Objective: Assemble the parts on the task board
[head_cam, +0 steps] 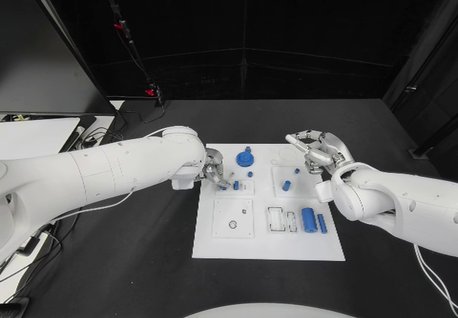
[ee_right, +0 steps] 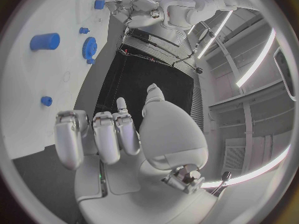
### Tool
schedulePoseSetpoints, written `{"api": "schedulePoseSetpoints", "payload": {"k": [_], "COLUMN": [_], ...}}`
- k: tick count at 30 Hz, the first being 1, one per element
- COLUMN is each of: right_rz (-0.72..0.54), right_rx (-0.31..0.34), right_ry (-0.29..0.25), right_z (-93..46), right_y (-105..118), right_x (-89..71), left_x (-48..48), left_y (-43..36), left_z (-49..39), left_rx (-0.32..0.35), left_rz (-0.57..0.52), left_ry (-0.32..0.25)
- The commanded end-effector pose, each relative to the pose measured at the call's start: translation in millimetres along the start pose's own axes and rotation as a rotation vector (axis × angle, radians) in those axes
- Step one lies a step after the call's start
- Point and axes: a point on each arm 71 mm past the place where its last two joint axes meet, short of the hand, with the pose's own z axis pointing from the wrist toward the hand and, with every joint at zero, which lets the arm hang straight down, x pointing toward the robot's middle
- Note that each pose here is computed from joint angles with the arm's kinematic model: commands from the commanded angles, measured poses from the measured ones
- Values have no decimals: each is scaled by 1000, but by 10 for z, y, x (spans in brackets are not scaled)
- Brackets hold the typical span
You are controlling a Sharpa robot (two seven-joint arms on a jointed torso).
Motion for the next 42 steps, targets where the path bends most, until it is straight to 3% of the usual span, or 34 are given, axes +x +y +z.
{"api": "schedulePoseSetpoints", "payload": {"k": [1, 42], "right_rz": [0, 1], "right_rx": [-8, -8], "right_ry": [-4, -3], "right_z": [2, 0], "right_y": [17, 17], "right_x": [0, -2], "left_x": [90, 79], "left_y": [43, 83], "left_z": [35, 44], "left_rx": [-36, -63], "left_rz": [16, 20], "left_ry": [44, 40]}}
